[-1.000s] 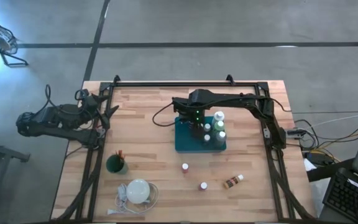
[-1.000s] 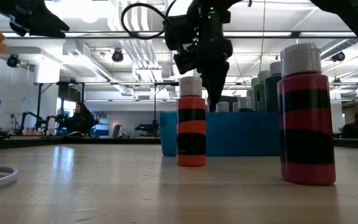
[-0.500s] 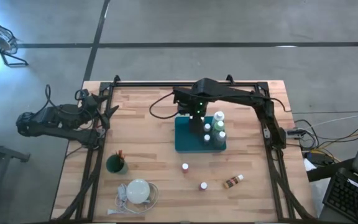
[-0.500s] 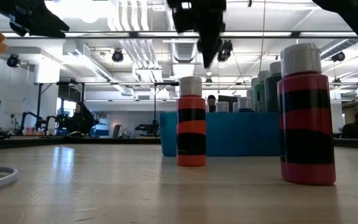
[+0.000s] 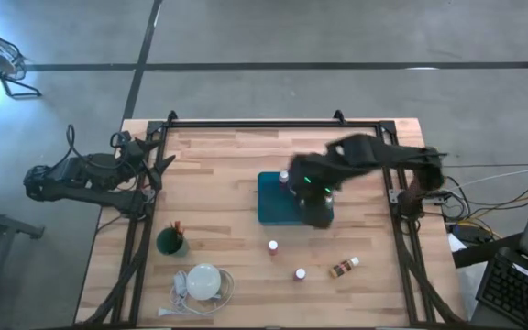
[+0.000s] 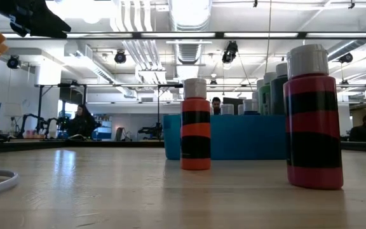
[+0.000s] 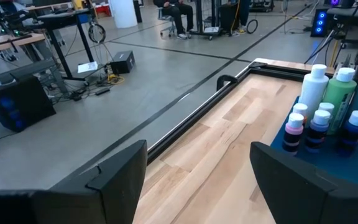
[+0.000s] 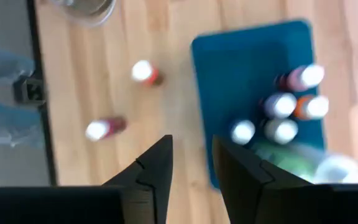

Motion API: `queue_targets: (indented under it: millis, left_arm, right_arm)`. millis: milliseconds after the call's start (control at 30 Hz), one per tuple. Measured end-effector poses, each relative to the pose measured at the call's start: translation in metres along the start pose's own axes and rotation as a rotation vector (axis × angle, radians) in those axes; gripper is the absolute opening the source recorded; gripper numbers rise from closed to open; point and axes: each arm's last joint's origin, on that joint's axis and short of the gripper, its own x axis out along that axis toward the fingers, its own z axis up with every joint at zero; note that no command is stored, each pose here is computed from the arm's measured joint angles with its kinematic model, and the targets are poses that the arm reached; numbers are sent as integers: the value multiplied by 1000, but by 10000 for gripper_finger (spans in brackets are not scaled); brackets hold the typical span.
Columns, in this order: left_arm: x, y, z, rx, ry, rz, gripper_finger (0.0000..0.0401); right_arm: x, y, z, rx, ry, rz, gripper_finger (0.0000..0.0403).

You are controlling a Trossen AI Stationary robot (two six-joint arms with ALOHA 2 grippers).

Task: Pick & Place Paint Supplies
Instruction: Put the green paint bottle into the blue bin

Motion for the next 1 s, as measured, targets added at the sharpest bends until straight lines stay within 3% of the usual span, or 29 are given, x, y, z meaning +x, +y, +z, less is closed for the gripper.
queue_targets:
  millis: [233,467,600,733,1000]
  left_arm:
    - [0,0,0,1,2,0,289]
    - [0,-1,0,1,2,0,289]
    - [0,-1,0,-4,2,0,289]
    - [0,-1,0,-5,2,0,289]
    - [0,-1,0,-24,2,0,289]
  right_arm:
    - [-2,39,-58,26,88,-10,87]
    - [22,64,-106,111,213,-68,73]
    - [36,80,-123,76,251,-80,79]
    - [54,93,-123,74,199,-25,98]
    - [88,109,-97,129,57,77,144]
